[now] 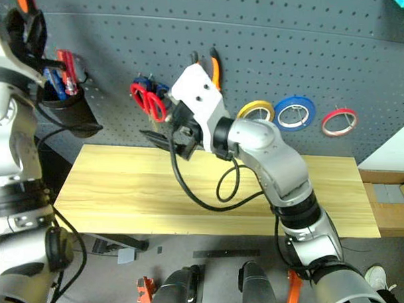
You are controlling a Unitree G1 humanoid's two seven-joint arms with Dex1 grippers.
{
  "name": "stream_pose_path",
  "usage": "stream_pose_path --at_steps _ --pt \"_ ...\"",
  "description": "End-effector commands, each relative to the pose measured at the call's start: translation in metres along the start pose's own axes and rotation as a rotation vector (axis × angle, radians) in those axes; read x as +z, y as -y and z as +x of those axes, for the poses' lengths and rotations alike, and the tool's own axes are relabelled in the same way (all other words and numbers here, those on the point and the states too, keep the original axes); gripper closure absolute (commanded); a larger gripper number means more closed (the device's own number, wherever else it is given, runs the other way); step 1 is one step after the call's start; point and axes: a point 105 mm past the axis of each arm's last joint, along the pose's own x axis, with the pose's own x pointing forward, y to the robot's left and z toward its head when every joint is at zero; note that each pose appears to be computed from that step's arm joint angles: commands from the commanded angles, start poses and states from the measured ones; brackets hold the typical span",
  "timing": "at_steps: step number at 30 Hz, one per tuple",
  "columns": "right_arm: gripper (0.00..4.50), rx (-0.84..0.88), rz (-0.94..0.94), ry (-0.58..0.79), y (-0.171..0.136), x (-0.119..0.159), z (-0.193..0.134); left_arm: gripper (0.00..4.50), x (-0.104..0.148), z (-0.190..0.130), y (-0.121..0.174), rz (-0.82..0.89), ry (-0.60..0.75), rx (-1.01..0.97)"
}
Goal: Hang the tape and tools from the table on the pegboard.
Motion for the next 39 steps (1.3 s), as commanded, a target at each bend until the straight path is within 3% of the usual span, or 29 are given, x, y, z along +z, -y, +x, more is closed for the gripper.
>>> stream_pose_path --at_steps 1,10,11,16,18,22,27,31,36,39 --pt "0.00 -0.021 -0.041 0.064 0.004 0.018 -0.001 3.70 0.009 0.007 -0.017 0.028 0.069 0.051" --pt "0.00 -0.010 -0.042 0.067 0.001 0.019 -0.002 3.70 -0.029 -0.002 -0.019 0.036 0.005 0.100" --pt "0.00 -0.007 -0.042 0.069 0.001 0.019 -0.002 2.96 -0.033 -0.004 -0.017 0.030 0.000 0.099" --pt "0.00 0.003 -0.045 0.074 -0.001 0.020 -0.003 1.28 -0.035 -0.006 -0.007 0.016 0.003 0.081" --pt "0.00 0.000 -0.047 0.077 0.000 0.021 -0.004 0.62 -0.022 -0.005 -0.006 0.042 0.030 0.094" --pt "0.00 -0.013 -0.038 0.087 0.004 0.022 -0.010 0.62 0.012 -0.002 0.008 0.035 0.083 0.090" --pt "0.00 -0.031 -0.002 0.093 0.015 0.019 -0.036 0.62 0.027 -0.009 0.067 -0.086 0.026 -0.061" --pt "0.00 -0.030 0.010 0.025 0.016 -0.003 -0.059 0.62 0.041 -0.033 0.117 -0.158 0.034 -0.299" --pt "0.00 -0.084 0.067 -0.046 0.015 -0.037 -0.084 0.62 0.017 -0.083 0.168 -0.215 -0.101 -0.600" --pt "0.00 -0.178 0.100 -0.077 0.008 -0.068 -0.098 0.62 -0.025 -0.125 0.186 -0.216 -0.264 -0.717"
